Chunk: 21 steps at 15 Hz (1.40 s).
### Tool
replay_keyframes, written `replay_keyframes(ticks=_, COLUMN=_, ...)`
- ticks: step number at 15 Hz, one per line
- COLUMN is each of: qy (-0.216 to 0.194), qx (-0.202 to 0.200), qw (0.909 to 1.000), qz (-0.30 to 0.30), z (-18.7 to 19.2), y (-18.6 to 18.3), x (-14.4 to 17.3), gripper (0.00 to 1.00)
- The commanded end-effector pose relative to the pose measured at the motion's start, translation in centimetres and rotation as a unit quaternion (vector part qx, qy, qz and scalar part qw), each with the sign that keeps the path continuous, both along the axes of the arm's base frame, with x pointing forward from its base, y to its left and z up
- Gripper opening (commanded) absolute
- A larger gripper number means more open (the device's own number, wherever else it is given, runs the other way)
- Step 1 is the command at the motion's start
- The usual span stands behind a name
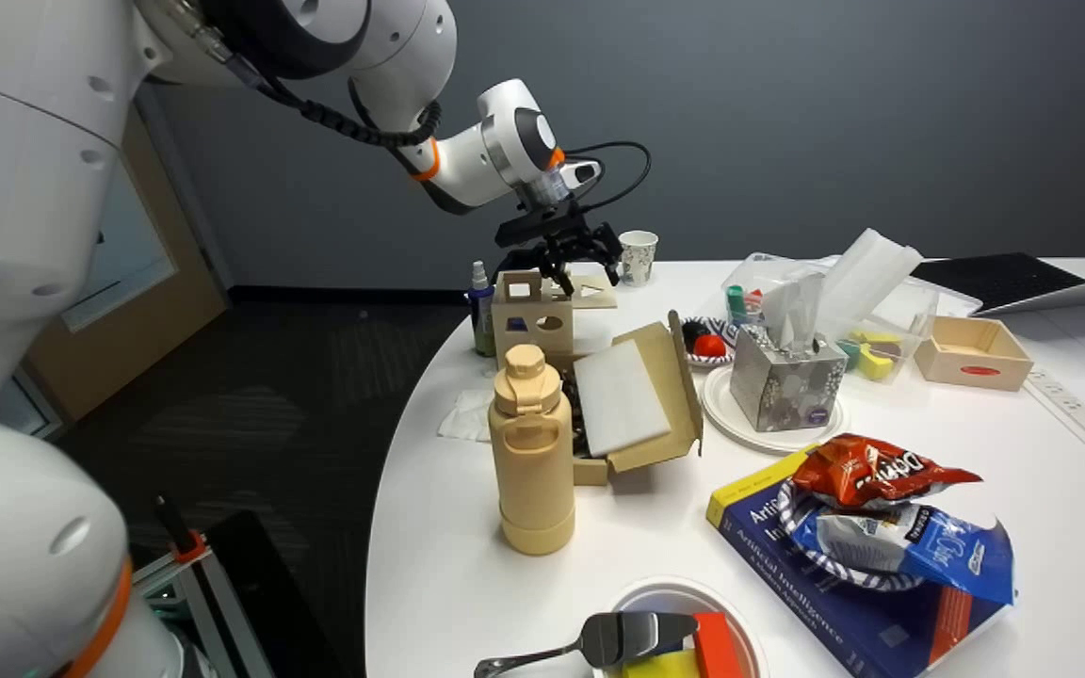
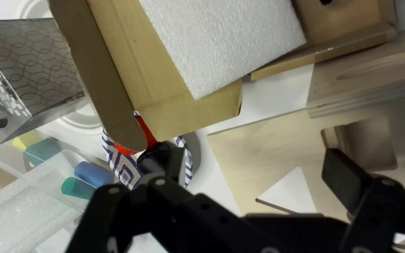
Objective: Slide the lid of the shape sorter open
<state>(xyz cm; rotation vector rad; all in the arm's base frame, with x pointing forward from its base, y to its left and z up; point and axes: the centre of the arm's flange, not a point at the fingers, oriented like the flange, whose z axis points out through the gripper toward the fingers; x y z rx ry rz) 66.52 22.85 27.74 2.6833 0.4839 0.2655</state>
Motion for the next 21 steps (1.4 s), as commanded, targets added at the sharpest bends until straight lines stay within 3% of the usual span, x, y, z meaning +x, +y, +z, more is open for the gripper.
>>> replay_keyframes(ticks=1, qy=-0.008, qx=0.018, qw=0.9997, qz=-0.012, z=2.8, y=0.7, x=-0.4, gripper=1.0)
replay_keyframes(ticks=8, qy=0.01, qx=0.13, qw=0.9914, qz=-0.011, z=9.4, y=0.5, x=-4.5, gripper=1.0)
replay_keyframes(ticks=15, qy=0.022, qx=0.181, qw=0.9826, qz=-0.035, z=11.9, y=-2.0, x=-11.1, gripper=1.0)
replay_keyframes(ticks=21, qy=-0.012, qx=0.207, qw=0.9778, qz=-0.028, z=12.6, y=-4.2, x=-15.4, gripper=1.0)
